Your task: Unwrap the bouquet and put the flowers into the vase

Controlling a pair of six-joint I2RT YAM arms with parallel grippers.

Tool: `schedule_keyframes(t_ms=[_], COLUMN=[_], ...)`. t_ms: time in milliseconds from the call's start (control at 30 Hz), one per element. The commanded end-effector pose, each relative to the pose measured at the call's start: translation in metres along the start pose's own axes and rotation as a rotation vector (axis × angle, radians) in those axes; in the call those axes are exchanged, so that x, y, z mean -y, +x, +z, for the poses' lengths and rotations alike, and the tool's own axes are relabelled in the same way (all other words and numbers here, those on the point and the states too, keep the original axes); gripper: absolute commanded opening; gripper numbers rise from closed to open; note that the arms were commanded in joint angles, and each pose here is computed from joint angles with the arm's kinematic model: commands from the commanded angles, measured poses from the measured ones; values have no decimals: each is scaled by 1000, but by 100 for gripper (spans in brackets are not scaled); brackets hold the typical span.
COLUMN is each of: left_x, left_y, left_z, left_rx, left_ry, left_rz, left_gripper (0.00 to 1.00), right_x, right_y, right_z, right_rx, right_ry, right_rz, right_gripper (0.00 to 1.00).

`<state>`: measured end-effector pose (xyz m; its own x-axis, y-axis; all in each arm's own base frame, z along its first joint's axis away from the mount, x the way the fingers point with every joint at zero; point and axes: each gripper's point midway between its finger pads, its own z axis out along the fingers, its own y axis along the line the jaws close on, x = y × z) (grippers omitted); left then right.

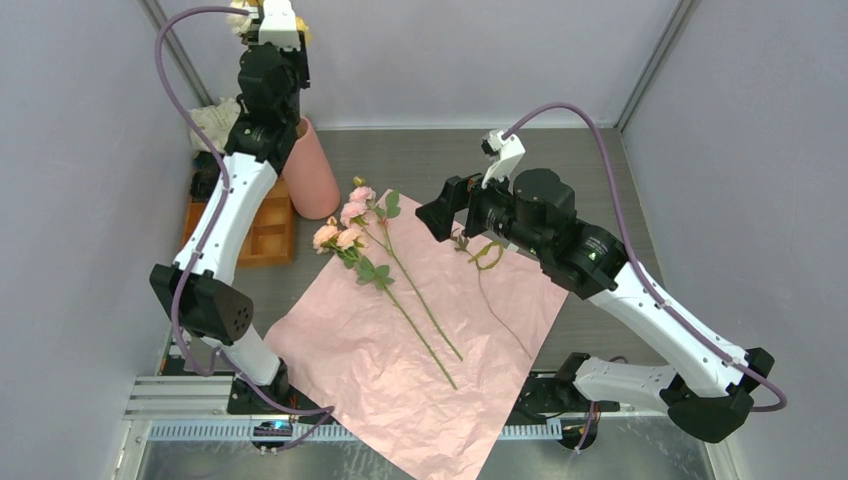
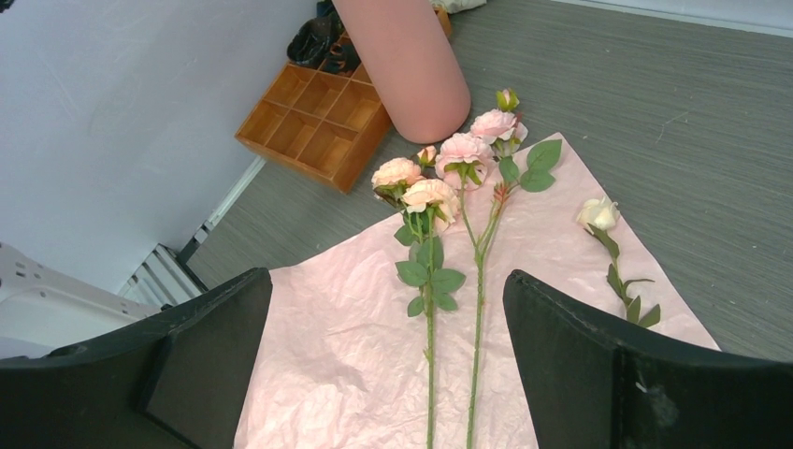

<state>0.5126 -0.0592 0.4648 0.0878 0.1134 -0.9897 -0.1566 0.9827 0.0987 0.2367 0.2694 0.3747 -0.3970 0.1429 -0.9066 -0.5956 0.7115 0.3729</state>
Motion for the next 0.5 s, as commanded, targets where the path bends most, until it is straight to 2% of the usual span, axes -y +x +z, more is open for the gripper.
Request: schedule_keyframes(t_ms=[0, 200, 333, 467], left_x=[5, 4, -5, 5], left_y=[-30, -39, -54, -68], left_z=[-34, -69, -105, -157], left_rx=[0, -49, -76, -116], left_ry=[115, 173, 200, 347], left_rz=[-211, -289, -349, -446], left_gripper=[50, 57, 57, 54], right_x=[-8, -1, 7, 24], right_y=[-17, -6, 9, 35], right_z=[-5, -3, 5, 23], right_rx=[67, 43, 14, -54], right_ry=[-36, -11, 14, 86], right_rz=[21, 21, 29, 45], right_gripper=[100, 100, 100, 99])
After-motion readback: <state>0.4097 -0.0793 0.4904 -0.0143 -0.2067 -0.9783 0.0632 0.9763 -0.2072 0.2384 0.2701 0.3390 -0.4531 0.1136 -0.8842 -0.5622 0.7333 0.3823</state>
